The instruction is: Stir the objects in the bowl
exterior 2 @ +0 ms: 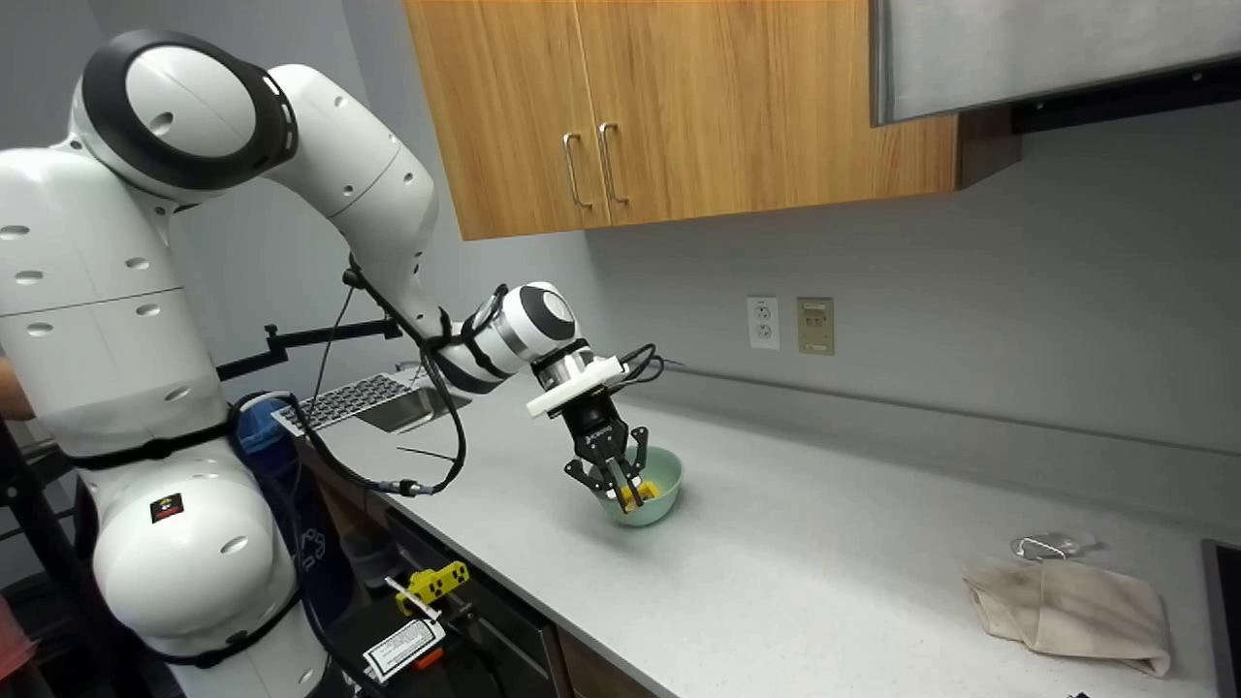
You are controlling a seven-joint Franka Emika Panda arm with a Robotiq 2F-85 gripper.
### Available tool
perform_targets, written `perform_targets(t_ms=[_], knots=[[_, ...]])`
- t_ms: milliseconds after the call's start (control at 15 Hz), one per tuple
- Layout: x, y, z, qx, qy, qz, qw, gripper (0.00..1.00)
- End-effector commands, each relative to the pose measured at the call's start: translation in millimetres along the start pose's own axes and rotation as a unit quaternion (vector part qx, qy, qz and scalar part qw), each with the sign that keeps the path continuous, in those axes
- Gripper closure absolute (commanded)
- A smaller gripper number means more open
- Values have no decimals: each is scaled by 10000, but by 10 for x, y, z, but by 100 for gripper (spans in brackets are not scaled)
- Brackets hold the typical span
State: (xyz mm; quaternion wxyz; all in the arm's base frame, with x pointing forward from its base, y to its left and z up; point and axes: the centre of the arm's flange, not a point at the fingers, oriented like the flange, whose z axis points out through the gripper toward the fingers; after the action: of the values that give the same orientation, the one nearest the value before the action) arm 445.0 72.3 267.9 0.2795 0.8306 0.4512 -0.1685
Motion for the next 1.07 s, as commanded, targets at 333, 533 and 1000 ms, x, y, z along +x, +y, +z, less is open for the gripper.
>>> perform_targets(t_ms=[333, 533, 1000], knots=[[-84, 65, -10, -559, -534, -260, 9967, 96], [-69, 45, 19, -377, -309, -185, 9986, 96], [27, -20, 54, 231, 444, -55, 9987, 96]])
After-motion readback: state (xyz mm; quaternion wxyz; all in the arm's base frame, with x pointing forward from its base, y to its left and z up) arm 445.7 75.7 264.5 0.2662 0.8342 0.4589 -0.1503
